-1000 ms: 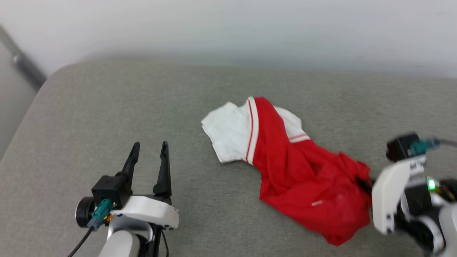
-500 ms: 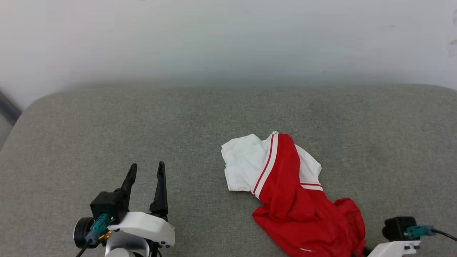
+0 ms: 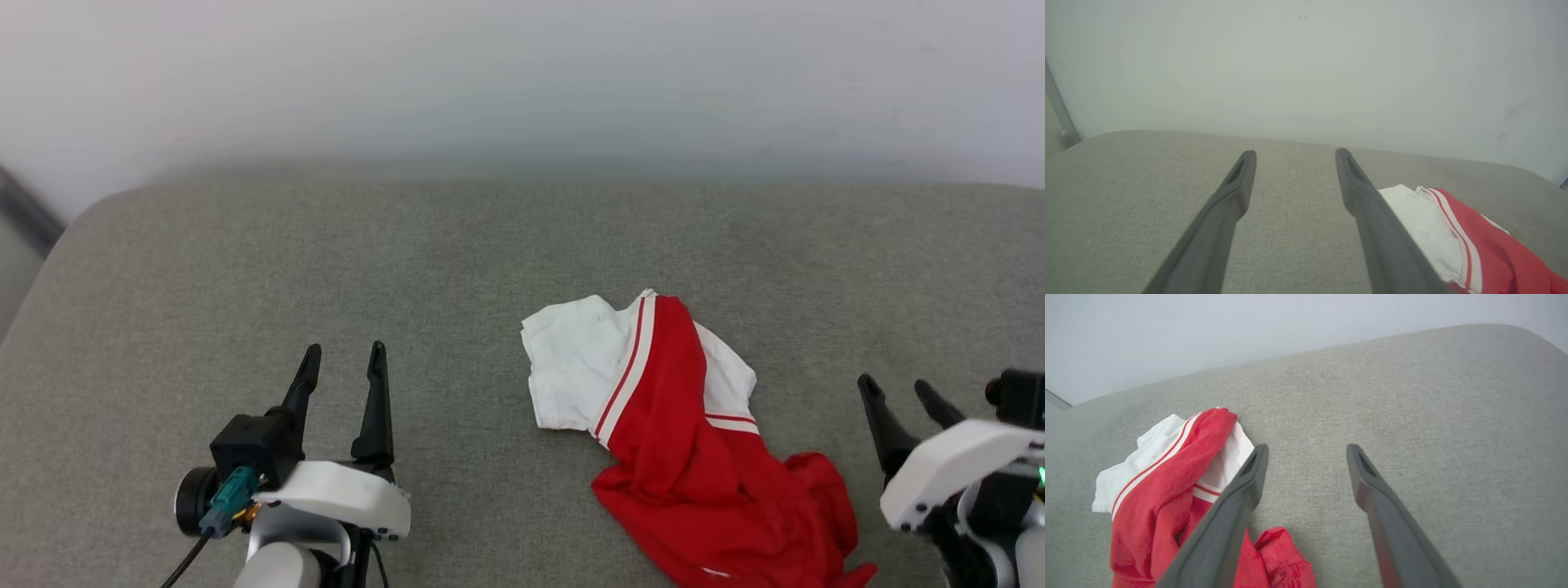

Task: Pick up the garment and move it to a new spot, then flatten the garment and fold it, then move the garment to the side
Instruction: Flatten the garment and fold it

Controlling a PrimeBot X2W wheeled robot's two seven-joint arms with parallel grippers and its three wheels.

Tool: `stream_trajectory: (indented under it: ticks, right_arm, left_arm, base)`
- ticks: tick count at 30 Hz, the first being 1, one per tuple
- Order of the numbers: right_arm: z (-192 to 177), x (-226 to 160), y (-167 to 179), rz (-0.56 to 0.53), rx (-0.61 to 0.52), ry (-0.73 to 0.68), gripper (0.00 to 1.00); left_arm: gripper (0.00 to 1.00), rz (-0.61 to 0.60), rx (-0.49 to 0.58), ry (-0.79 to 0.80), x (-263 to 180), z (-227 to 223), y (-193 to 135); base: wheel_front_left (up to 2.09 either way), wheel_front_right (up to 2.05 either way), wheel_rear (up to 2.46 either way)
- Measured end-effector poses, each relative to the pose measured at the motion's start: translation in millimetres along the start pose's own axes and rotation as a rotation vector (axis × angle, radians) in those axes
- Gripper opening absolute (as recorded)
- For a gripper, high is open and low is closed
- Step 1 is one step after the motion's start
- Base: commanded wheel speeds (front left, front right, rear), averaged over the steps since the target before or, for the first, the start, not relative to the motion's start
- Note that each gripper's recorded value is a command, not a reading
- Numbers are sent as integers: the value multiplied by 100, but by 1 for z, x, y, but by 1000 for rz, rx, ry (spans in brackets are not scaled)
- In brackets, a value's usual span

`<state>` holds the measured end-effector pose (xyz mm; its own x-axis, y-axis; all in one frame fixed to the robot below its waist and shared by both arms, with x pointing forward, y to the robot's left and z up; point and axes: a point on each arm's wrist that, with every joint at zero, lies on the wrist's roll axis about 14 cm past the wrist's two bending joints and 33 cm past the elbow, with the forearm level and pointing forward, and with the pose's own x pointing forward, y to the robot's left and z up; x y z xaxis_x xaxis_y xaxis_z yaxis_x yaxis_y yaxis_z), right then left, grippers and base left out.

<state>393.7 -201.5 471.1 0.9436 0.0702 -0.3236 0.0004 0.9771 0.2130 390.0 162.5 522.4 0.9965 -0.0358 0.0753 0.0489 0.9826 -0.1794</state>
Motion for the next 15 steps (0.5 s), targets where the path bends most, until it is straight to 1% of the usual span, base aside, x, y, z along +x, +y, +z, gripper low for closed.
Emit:
stream_trajectory:
  ticks: [3,5,8,11,13,15]
  right_arm:
    - [1,26,2,25,-32,72,100]
    - [-4,44,6,55,-59,158,100]
    - [-20,64,15,97,-119,328,100]
    - [-30,79,27,146,-164,464,100]
    - [-41,86,41,192,-177,546,100]
    - [-57,89,49,220,-217,635,100]
  left_arm:
    - [100,-7,-8,-7,7,-1,-3]
    - [100,-2,-8,-11,11,-2,-1]
    - [100,9,-21,-4,14,-7,2]
    - [100,19,-28,2,20,-12,6]
    - [100,23,-24,4,24,-14,9]
    - [100,31,-19,12,27,-18,13]
  base:
    - [0,0,0]
    - [0,0,0]
    - [0,0,0]
    - [0,0,0]
    - [0,0,0]
    - [0,0,0]
